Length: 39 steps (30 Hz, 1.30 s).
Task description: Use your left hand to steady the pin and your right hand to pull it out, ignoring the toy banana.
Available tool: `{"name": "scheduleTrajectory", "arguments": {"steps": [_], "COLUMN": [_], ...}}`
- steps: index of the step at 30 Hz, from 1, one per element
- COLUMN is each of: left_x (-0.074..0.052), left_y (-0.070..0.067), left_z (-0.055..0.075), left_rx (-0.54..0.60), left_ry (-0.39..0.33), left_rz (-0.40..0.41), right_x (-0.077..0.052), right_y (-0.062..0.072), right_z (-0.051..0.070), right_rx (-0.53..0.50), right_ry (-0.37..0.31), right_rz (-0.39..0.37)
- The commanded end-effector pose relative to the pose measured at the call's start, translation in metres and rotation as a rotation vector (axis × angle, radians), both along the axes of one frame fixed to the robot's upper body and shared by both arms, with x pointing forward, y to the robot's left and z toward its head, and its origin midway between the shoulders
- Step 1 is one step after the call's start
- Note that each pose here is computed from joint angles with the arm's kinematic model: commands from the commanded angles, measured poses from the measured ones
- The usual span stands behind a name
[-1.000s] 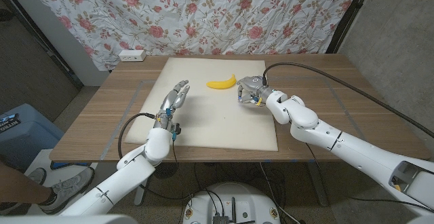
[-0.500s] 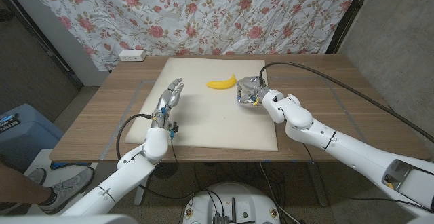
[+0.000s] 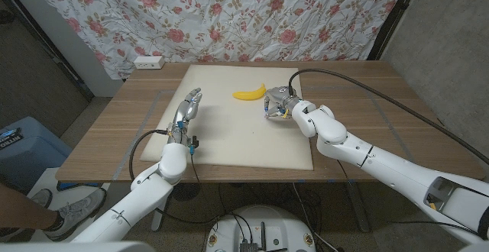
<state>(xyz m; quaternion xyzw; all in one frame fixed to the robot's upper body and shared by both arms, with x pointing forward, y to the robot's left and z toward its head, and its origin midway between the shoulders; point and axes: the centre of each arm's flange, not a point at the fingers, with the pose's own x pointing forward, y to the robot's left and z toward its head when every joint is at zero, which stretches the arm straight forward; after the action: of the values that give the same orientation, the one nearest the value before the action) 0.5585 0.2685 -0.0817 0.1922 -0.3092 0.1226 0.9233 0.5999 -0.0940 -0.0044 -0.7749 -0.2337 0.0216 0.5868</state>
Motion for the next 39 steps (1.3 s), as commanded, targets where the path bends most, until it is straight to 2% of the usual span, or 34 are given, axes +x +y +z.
{"name": "scheduleTrajectory", "arguments": {"steps": [1, 11, 21, 35, 39], "left_x": [0.002, 0.002, 0.010, 0.017, 0.019], "left_y": [0.004, 0.011, 0.017, 0.022, 0.023], "left_z": [-0.001, -0.001, 0.000, 0.000, 0.000], "left_rx": [-0.009, -0.030, -0.063, -0.106, -0.110], "left_ry": [-0.002, -0.002, -0.007, -0.018, -0.013], "left_rz": [-0.002, -0.009, -0.040, -0.075, -0.081], "right_x": [-0.001, 0.001, 0.004, 0.004, 0.007], "right_y": [0.006, 0.005, -0.003, -0.007, -0.013], "right_z": [0.000, 0.003, 0.001, -0.004, -0.006], "right_rx": [0.011, 0.016, 0.049, 0.067, 0.088], "right_ry": [0.040, 0.060, 0.115, 0.129, 0.117], "right_rz": [-0.002, 0.015, 0.012, 0.036, 0.066]}}
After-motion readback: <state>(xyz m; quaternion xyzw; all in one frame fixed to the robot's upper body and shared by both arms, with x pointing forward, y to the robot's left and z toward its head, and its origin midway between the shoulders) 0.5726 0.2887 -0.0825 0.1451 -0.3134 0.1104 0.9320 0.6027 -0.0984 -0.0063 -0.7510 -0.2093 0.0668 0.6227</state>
